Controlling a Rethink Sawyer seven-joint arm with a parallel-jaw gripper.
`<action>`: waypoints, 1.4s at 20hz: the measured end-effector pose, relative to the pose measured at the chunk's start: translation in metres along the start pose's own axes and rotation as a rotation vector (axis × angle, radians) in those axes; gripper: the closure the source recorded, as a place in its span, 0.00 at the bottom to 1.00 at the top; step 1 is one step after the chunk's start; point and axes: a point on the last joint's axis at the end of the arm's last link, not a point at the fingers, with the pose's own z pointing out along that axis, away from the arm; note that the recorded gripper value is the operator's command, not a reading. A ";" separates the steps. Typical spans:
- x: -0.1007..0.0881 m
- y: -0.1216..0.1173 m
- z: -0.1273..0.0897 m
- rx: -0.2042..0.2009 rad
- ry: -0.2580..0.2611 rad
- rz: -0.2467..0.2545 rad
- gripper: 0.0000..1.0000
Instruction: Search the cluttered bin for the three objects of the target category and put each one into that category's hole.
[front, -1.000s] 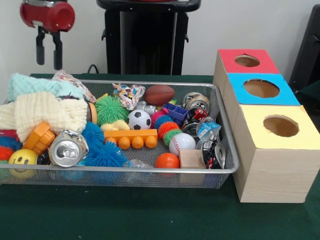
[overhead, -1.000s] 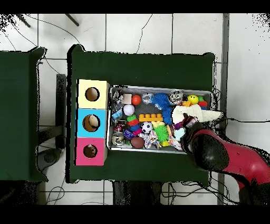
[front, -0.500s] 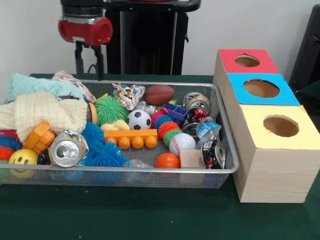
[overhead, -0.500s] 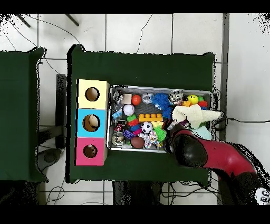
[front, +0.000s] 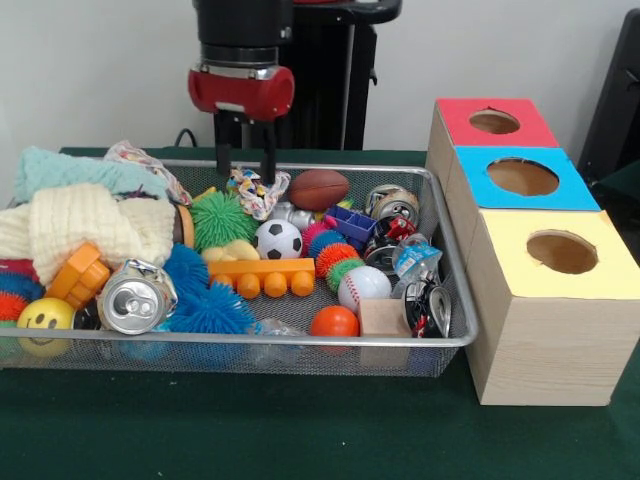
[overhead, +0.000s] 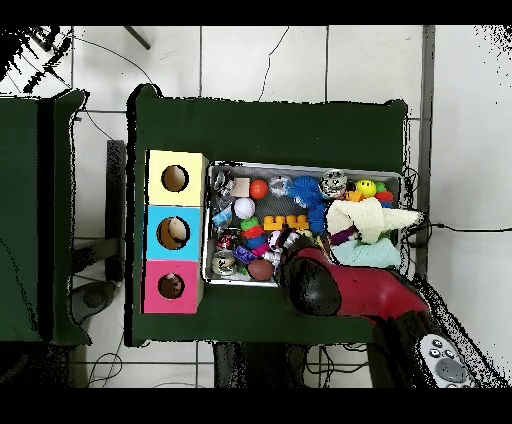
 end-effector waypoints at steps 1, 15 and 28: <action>0.004 0.006 0.003 0.000 -0.011 0.020 0.00; -0.004 -0.012 0.028 0.056 -0.103 0.400 0.00; 0.007 -0.051 0.054 0.081 -0.147 0.514 0.00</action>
